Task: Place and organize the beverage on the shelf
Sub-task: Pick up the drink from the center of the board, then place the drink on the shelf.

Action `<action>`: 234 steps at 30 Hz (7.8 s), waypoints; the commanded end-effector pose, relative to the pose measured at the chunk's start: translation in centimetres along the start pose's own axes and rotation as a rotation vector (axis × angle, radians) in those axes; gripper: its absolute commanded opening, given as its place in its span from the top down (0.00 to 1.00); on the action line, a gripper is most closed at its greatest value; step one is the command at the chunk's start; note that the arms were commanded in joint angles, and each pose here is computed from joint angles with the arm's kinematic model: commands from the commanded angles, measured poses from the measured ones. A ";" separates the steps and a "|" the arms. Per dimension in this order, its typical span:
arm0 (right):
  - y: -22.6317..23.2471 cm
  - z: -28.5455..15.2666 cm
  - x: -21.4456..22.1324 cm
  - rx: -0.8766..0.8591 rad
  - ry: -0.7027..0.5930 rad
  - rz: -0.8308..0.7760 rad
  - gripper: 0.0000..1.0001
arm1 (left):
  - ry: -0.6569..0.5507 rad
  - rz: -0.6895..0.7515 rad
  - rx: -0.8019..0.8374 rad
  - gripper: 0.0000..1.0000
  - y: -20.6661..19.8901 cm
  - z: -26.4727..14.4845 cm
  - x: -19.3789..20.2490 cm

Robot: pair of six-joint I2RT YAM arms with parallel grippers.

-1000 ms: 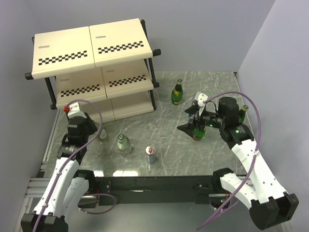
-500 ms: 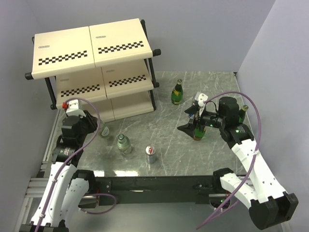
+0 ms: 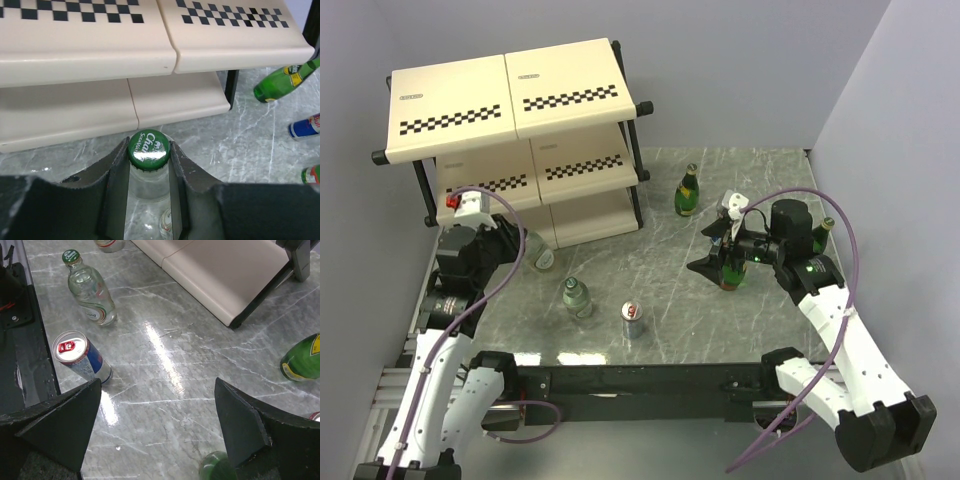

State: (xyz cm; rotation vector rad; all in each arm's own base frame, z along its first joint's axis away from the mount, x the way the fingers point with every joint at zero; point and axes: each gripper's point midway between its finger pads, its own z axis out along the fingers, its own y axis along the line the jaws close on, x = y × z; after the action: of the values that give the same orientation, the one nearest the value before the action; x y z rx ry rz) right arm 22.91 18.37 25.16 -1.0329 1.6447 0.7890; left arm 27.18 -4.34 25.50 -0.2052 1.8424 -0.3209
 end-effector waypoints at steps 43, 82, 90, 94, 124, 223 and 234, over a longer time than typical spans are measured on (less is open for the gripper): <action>5.9 9.7 -7.8 -0.269 -0.136 -0.281 0.01 | -0.233 -0.088 0.591 1.00 -16.8 -5.5 -12.7; 5.6 17.2 -10.6 0.062 -0.106 -0.069 0.09 | -0.179 -0.056 0.621 1.00 -22.2 -5.0 -12.2; 5.8 17.7 -9.8 0.055 -0.051 -0.046 0.16 | -0.178 -0.038 0.608 1.00 -22.3 -4.7 -12.1; 6.0 18.0 -9.4 0.051 -0.031 -0.035 0.16 | -0.176 -0.031 0.600 1.00 -22.2 -4.5 -12.0; 7.5 16.0 -12.7 -0.014 -0.156 -0.005 1.00 | -0.192 -0.084 0.600 0.41 -21.4 -6.0 -12.2; -13.0 20.7 -24.6 0.555 -0.615 0.021 1.00 | -0.226 -0.005 0.131 0.00 -3.0 -9.4 -1.8; -13.6 21.6 -23.5 0.573 -0.596 0.030 1.00 | -0.222 0.010 0.124 0.01 -3.0 -9.2 -1.7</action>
State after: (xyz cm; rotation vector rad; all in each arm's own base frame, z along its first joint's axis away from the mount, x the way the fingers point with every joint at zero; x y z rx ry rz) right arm 46.90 38.33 32.97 -0.4505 1.4600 0.4763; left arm 18.48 -5.31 30.04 -0.1449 1.6135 -0.3823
